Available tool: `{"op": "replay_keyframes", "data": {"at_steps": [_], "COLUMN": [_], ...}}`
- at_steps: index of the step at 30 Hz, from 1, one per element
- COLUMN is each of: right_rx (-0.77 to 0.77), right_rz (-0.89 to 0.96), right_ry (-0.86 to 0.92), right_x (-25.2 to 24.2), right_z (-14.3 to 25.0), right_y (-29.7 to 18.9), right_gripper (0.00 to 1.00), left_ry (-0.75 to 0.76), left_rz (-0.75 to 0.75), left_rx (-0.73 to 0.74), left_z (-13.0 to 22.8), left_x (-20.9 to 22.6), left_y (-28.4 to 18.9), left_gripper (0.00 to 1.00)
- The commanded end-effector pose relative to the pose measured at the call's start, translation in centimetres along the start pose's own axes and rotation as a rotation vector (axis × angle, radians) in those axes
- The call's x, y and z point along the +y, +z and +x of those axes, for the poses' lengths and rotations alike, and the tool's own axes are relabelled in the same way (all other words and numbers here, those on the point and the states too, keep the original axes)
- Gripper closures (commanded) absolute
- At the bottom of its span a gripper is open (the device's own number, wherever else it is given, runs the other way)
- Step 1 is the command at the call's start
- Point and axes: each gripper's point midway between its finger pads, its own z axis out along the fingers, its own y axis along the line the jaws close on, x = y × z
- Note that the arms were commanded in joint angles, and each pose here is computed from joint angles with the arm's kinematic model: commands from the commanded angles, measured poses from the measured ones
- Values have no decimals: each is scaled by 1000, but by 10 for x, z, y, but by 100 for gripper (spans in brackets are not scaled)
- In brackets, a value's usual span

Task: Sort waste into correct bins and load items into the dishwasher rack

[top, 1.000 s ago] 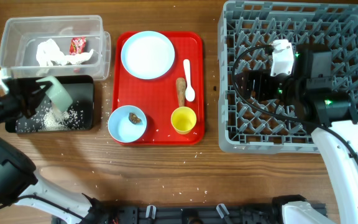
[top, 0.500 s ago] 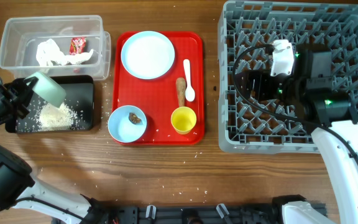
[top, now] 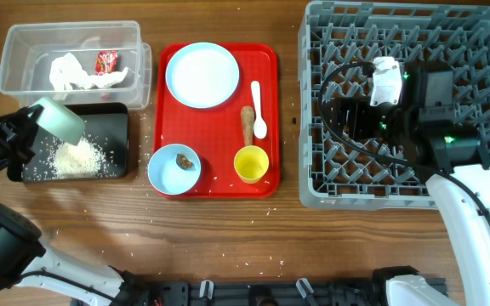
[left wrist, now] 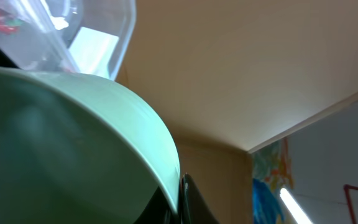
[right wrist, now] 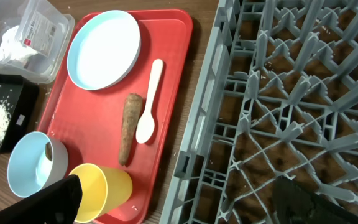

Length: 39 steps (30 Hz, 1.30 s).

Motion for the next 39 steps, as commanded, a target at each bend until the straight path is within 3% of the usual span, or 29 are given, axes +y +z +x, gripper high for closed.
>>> {"op": "replay_keyframes", "data": {"at_steps": [1, 5, 6, 10, 12, 14, 15, 18, 30, 34, 39], "right_rx": [-10, -11, -11, -31, -37, -33, -35, -35, -37, -39, -39], "right_rz": [-23, -23, -23, -25, -26, -25, -25, -16, 1, 1, 1], "right_ry": [5, 5, 4, -3, -2, -3, -3, -4, -31, -30, -30], "right_x": [6, 6, 6, 6, 6, 6, 6, 5, 2, 2, 2], "right_z": [-6, -6, -6, -11, -13, -12, -12, -12, -13, -13, -13], "right_y": [-2, -2, -2, -2, -2, -2, -2, -2, -2, -2, -2], "right_gripper": [0, 0, 1, 1, 1, 0, 1, 0, 0, 0, 0], "left_ry": [1, -38, 9, 28, -32, 53, -2, -16, 77, 203, 393], "left_rz": [69, 50, 45, -87, -82, -101, -97, 24, -42, -85, -235], "left_rx": [-12, -10, -11, -1, 17, 17, 17, 9, 123, 223, 471], "left_z": [-5, -2, -2, 0, 11, 9, 12, 25, 50, 75, 132], "left_x": [-9, -6, -5, 17, 15, 18, 17, -7, -6, -27, -43], "left_y": [-4, -4, -4, -3, 0, -1, -2, -2, 28, 55, 123], "left_gripper": [96, 96, 96, 96, 96, 96, 96, 96, 96, 96, 96]}}
